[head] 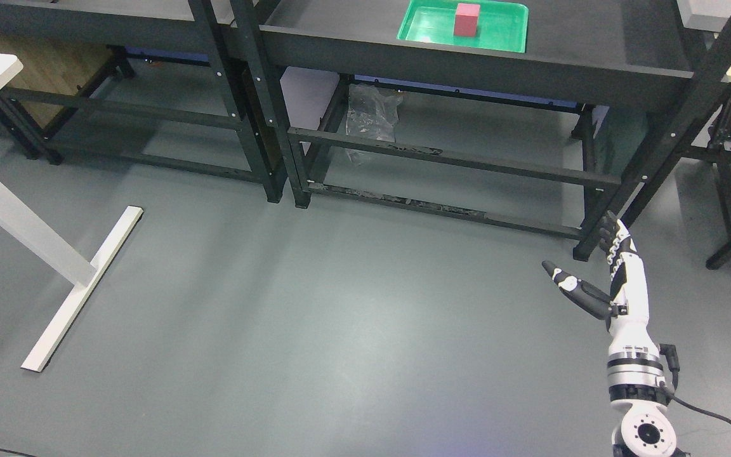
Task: Pick pink block from left shelf to tray
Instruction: 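Drive toward the shelf and raise the right hand toward the green tray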
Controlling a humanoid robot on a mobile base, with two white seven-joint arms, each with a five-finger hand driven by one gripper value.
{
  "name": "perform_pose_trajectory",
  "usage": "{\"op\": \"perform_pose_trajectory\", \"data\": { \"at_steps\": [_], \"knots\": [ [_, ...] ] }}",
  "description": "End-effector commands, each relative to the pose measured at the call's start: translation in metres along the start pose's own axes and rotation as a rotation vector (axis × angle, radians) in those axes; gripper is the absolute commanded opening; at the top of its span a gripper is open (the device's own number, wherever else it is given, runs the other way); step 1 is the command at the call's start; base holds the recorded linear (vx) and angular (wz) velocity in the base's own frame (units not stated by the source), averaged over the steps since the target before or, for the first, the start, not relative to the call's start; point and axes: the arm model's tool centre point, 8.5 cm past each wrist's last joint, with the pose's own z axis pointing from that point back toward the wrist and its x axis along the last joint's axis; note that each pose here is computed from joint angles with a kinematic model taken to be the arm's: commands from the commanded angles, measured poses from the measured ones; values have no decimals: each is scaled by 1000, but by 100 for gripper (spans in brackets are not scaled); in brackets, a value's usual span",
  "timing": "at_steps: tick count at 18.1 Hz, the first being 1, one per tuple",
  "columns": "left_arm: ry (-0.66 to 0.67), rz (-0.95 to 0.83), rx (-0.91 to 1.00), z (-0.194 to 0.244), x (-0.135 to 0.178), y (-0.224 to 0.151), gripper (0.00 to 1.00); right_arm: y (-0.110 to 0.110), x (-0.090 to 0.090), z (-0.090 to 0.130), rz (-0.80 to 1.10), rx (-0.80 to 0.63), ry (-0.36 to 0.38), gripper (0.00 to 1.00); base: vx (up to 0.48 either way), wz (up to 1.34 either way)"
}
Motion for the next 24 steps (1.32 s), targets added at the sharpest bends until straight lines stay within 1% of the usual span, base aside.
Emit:
{"op": "perform_pose_trajectory", "data": {
  "at_steps": [1,2,3,4,5,7,9,10,12,14,15,17,24],
  "knots": [
    [-13,-4,17,-1,8,11,100,24,15,1,735,80,-135,100,190,136],
    [-13,-4,17,-1,8,11,100,29,18,2,823,94,-159,100,190,136],
    [-13,-4,17,-1,8,11,100,29,21,2,888,94,-175,100,217,107],
    [-13,-4,17,-1,8,11,100,30,22,2,921,94,-182,100,217,107],
    [-13,-4,17,-1,8,11,100,30,22,2,921,92,-186,100,205,-24],
    [-13,-4,17,-1,8,11,100,26,37,1,911,51,-226,100,207,-108],
    [-13,-4,17,-1,8,11,100,24,45,-2,919,22,-253,100,217,-223],
    [-13,-4,17,-1,8,11,100,23,48,-5,945,16,-264,100,256,-55],
    [-14,-4,17,-1,9,11,100,27,49,-4,1067,24,-287,100,258,47],
    [-13,-4,17,-1,8,11,100,31,51,-3,1164,15,-329,100,250,203],
    [-13,-4,17,-1,8,11,100,30,55,-2,1175,-18,-362,100,239,256],
    [-13,-4,17,-1,8,11,100,30,60,-1,1163,-58,-391,100,275,214],
    [-14,-4,17,-1,9,11,100,36,62,0,1155,-49,-402,100,301,129]
  ]
}}
